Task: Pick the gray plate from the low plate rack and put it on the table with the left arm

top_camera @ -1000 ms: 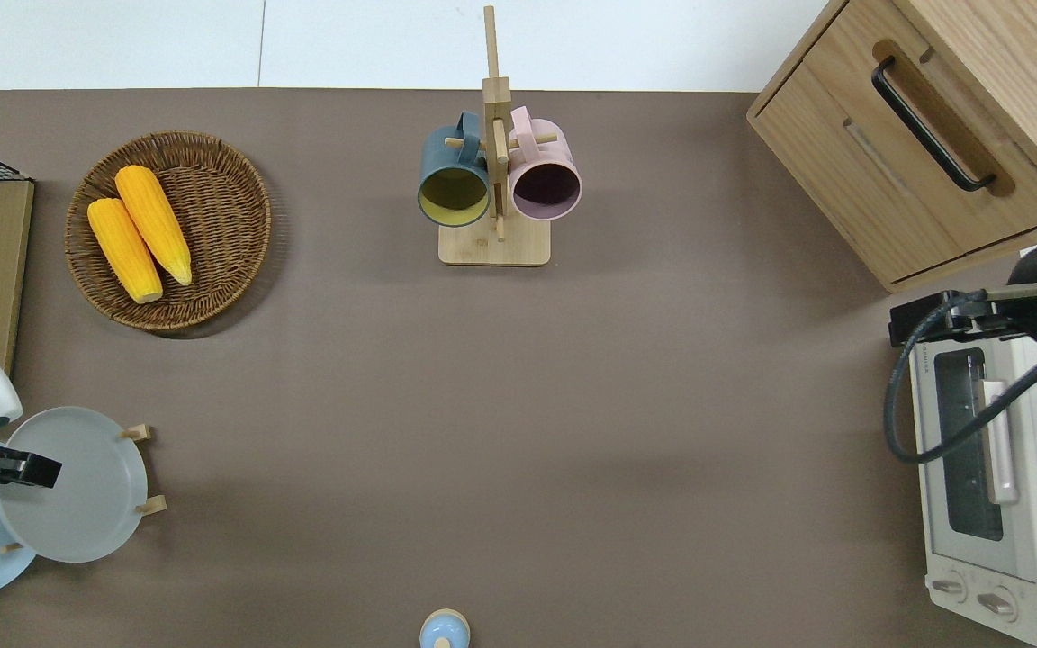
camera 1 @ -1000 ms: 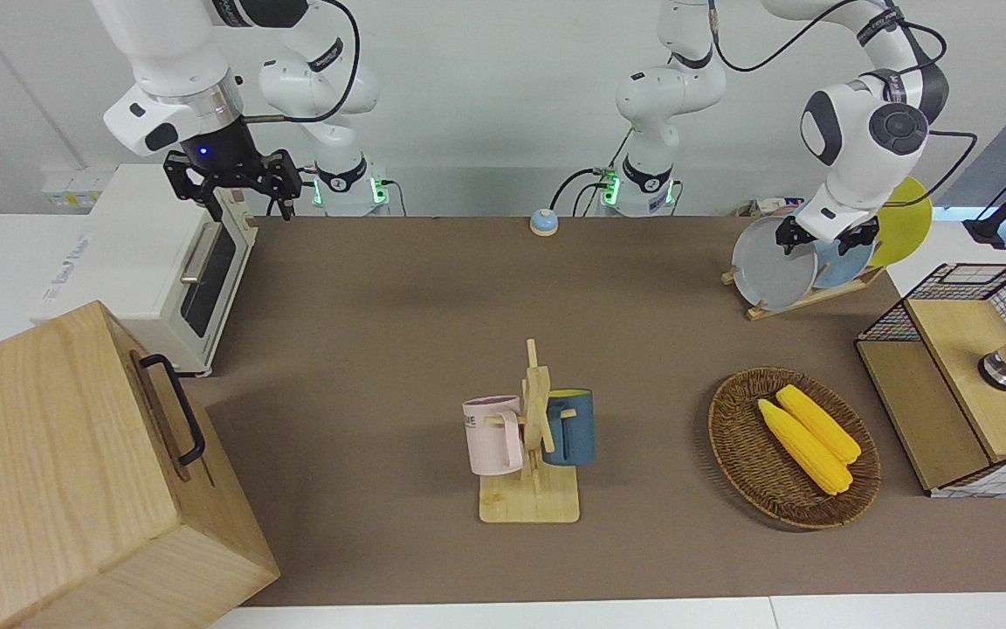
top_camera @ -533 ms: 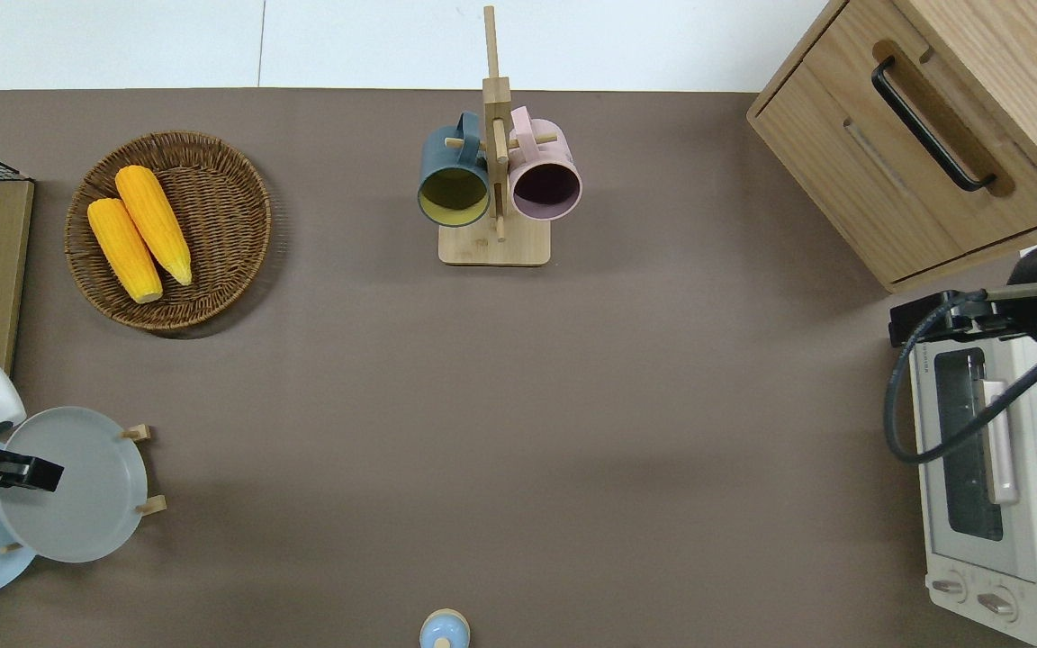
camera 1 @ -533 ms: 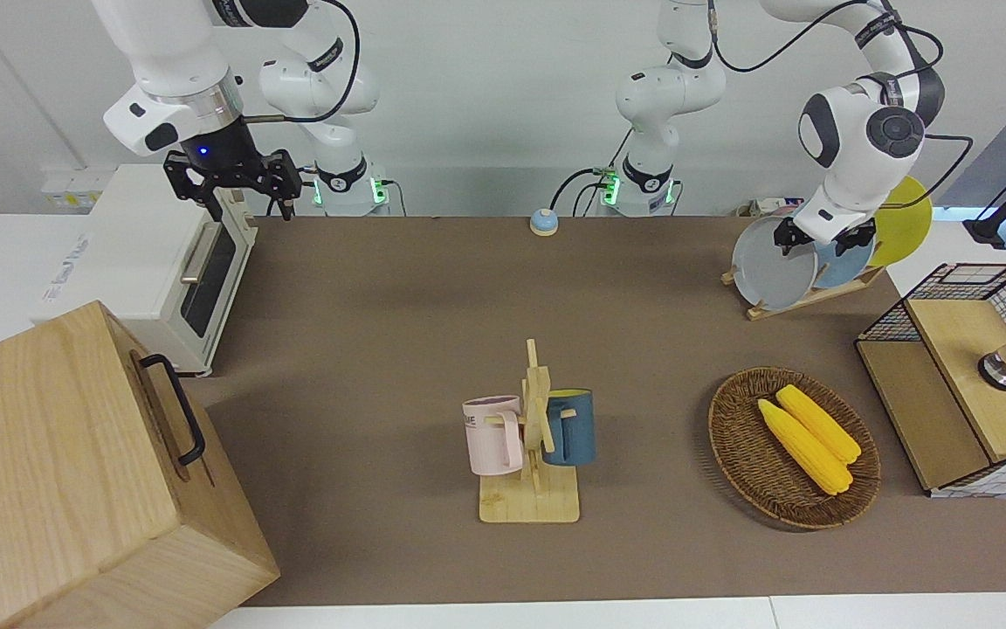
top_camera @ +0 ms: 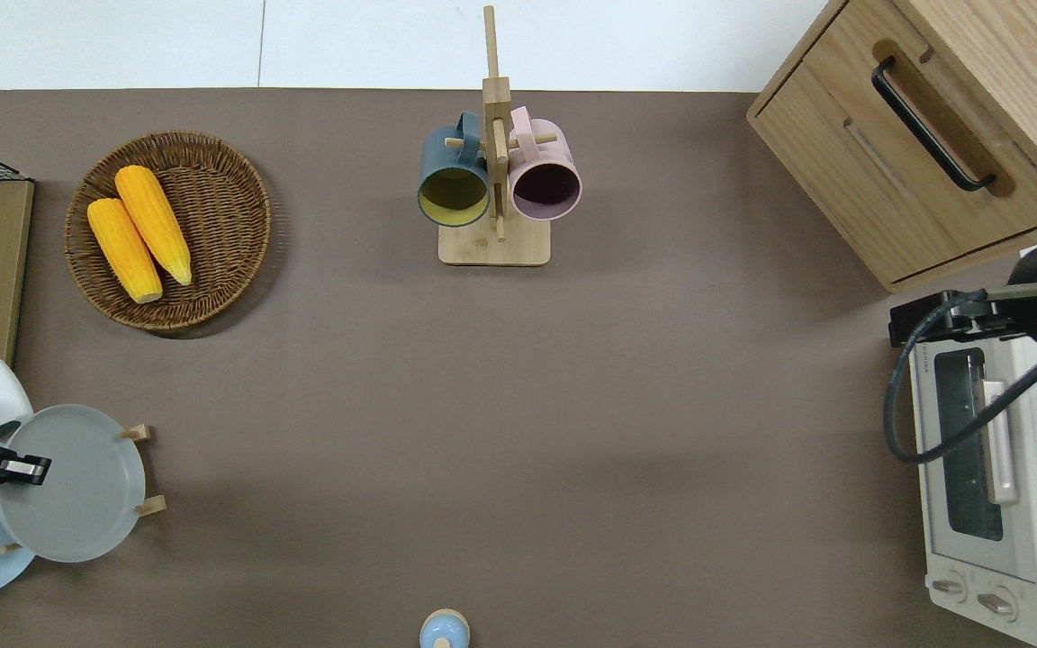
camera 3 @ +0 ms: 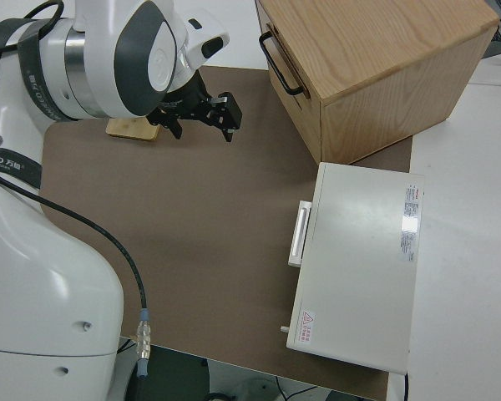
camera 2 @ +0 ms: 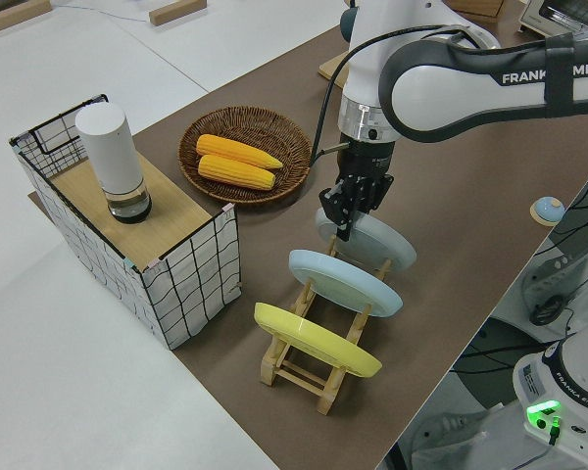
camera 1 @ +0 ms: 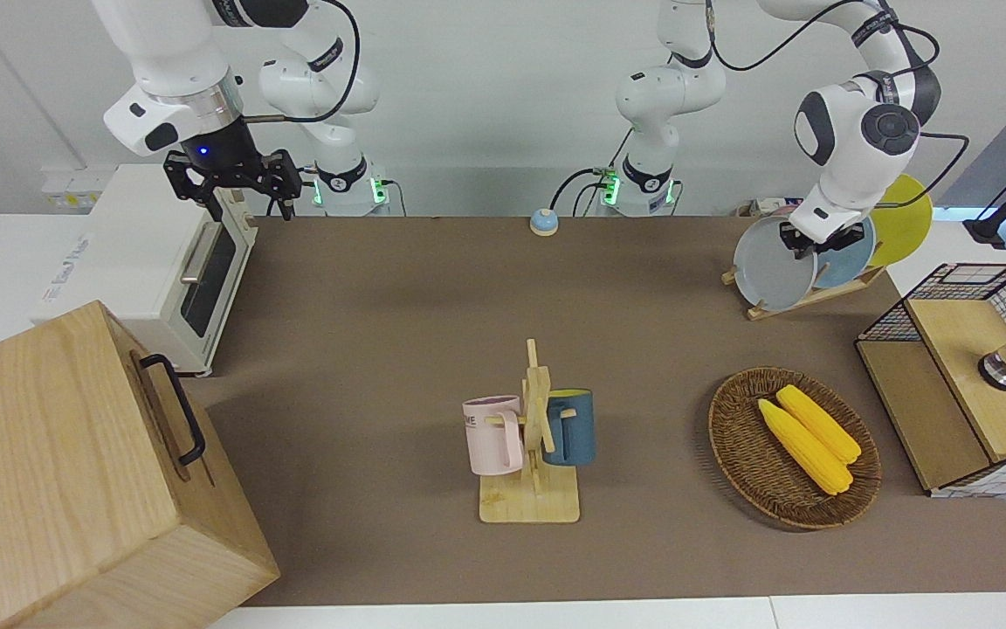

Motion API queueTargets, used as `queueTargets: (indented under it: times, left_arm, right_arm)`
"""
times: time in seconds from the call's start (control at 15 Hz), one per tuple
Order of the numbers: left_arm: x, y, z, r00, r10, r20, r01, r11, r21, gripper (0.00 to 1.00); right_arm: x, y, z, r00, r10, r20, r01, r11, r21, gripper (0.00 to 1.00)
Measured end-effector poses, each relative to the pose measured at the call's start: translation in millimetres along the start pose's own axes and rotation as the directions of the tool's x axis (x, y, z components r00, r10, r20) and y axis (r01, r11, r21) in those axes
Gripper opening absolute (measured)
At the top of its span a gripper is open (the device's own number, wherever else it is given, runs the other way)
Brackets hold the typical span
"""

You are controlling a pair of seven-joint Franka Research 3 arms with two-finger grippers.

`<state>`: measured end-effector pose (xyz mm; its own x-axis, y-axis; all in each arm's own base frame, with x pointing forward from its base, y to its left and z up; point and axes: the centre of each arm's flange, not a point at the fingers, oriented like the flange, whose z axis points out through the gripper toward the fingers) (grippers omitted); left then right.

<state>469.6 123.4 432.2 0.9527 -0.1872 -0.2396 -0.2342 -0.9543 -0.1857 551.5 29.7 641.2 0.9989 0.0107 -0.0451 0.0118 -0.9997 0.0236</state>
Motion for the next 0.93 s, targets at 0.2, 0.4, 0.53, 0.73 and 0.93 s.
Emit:
queueTargets:
  times: [0.2,0.4,0.53,0.73,0.93]
  left_arm:
    - [0,0,0,1.0,0.0,0.0,0.0,1.0,0.0,0.23]
    - [0,1,-2,1.0,-0.003,-0.004,0.003,1.0,-0.003,0.2]
    - [-2,5,-7,0.9999,-0.011,-0.008,0.01,1.0,-0.005,0.17]
    - [-8,5,-14,0.9999,-0.017,-0.001,0.017,1.0,-0.004,0.17]
    - [-15,5,-25,0.9996,-0.023,0.017,0.023,1.0,-0.005,0.16]
  right_arm:
    - [0.0,0,0,1.0,0.0,0.0,0.0,1.0,0.0,0.99]
    - [0.0,0,0,1.0,0.0,0.0,0.0,1.0,0.0,0.99]
    - [0.0,0,0,1.0,0.0,0.0,0.0,1.0,0.0,0.99]
    - [0.0,0,0,1.0,0.0,0.0,0.0,1.0,0.0,0.99]
    - [0.0,0,0,1.0,0.0,0.0,0.0,1.0,0.0,0.99]
